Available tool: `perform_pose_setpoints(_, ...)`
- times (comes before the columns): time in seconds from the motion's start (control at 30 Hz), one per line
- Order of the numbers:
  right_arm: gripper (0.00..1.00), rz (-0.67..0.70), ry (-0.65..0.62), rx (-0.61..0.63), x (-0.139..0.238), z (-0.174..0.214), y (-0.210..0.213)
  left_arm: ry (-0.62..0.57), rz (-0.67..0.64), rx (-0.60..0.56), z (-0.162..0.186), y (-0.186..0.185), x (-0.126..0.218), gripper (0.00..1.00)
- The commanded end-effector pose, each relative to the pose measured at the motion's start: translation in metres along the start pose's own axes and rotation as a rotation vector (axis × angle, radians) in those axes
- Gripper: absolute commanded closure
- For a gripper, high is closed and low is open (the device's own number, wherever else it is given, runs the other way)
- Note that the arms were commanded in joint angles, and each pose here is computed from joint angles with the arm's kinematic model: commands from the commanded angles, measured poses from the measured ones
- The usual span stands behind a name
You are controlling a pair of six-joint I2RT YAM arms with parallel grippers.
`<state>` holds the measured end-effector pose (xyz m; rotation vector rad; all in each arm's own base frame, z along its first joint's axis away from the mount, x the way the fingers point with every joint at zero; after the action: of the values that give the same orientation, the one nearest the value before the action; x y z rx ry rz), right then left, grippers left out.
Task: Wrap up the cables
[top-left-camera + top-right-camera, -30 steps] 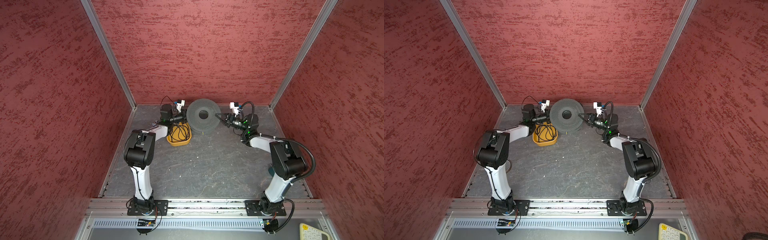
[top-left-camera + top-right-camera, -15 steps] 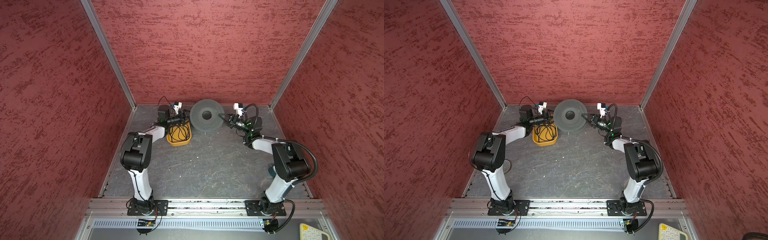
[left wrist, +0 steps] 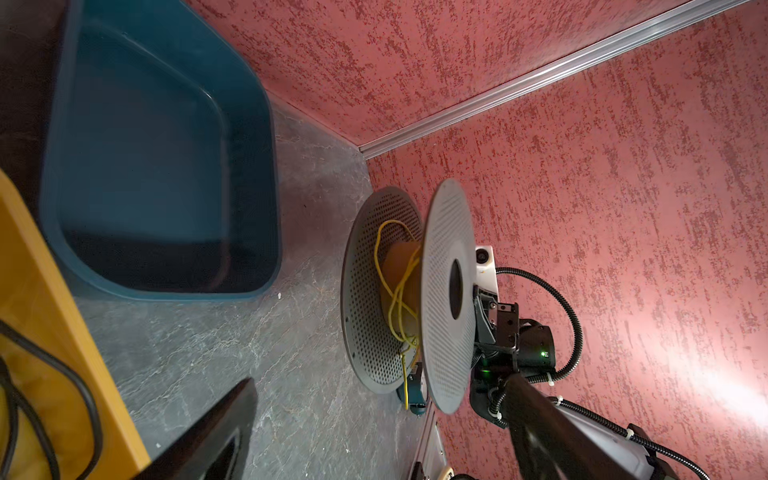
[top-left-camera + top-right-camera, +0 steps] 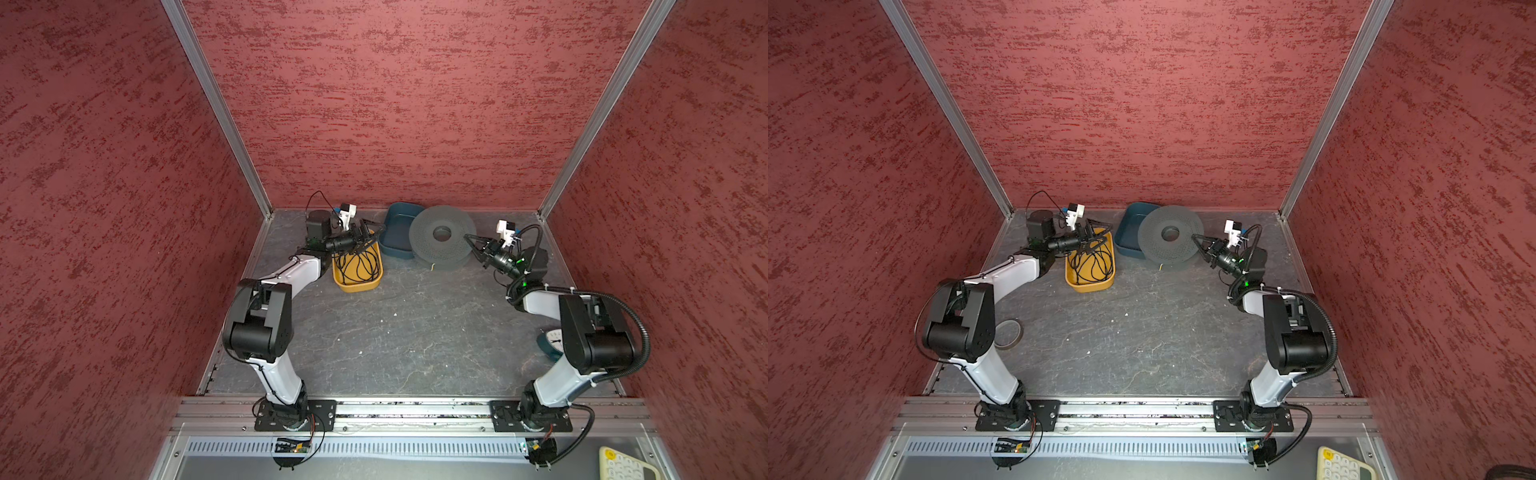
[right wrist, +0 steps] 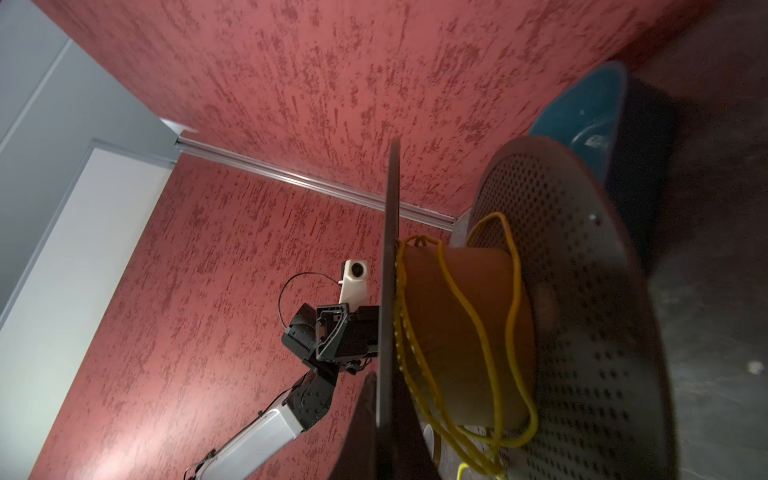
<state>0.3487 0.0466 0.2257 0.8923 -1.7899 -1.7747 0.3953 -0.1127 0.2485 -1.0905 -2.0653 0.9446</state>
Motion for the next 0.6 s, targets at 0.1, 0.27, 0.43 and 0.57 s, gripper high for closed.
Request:
perform_pose_setpoints(0.1, 1.0, -0.047, -0.115, 0.043, 0.031, -0.01, 0.002, -0.019, -0.087, -0.034, 0.015, 0.003, 0.017, 0.07)
perform_pose_setpoints(0.27, 1.0, -0.013, -0.147, 0.014, 0.042, -0.017, -0.022, -0.014, -0.126, -0.032, 0.025, 0.006, 0.028, 0.07)
perform_pose_setpoints(0.43, 1.0, 0.048, -0.166, -0.042, 0.044, -0.021, -0.049, -0.018, -0.178, -0.055, 0.031, 0.003, 0.04, 0.07)
perform_pose_setpoints(0.57, 1.0, 0.123, -0.191, -0.052, 0.045, -0.026, -0.066, -0.024, -0.212, -0.052, 0.037, 0.007, 0.047, 0.07)
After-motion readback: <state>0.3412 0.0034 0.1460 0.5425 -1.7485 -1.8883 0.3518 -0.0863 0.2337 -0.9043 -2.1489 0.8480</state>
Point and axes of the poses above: each gripper's point midway between its finger pads, its own x axis back along the fingers, its own y axis along the line the jaws close on, z = x × y, the point moved 10 cm from there along x, back along the fingers, and after that the axes turned 10 degrees about -x, right-handed, at the moved point
